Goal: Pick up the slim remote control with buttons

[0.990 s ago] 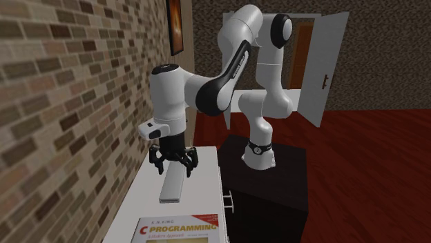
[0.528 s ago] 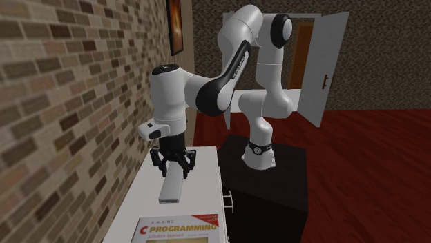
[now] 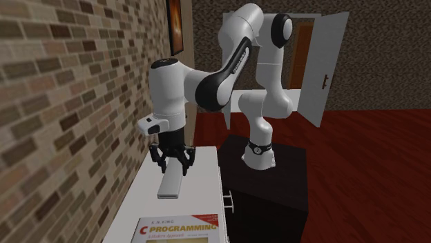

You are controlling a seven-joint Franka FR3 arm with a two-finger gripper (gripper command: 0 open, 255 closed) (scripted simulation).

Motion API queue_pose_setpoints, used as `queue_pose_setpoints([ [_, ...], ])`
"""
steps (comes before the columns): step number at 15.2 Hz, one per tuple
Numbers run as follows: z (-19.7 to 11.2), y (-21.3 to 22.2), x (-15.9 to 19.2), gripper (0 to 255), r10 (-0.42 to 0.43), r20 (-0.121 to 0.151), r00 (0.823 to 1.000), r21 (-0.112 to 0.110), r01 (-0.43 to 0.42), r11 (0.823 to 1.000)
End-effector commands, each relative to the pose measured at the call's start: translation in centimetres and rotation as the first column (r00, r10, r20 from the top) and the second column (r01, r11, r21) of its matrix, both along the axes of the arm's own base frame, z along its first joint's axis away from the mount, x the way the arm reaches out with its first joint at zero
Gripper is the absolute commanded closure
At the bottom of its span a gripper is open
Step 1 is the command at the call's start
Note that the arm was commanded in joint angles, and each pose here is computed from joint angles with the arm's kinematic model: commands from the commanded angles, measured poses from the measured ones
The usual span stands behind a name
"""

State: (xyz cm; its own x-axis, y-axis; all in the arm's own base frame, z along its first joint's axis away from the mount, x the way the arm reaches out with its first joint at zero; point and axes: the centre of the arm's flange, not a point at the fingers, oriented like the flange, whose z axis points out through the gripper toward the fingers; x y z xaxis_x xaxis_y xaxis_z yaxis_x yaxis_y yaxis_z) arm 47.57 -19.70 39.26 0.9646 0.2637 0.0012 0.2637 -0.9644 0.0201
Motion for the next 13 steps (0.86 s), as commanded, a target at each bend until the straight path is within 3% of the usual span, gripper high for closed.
queue_pose_setpoints([
  [1,1.0,0.1,0.0,255,0.000,0.000,1.000,0.000,0.000,1.000],
  [13,6.4,0.1,0.0,255,0.000,0.000,1.000,0.000,0.000,1.000],
])
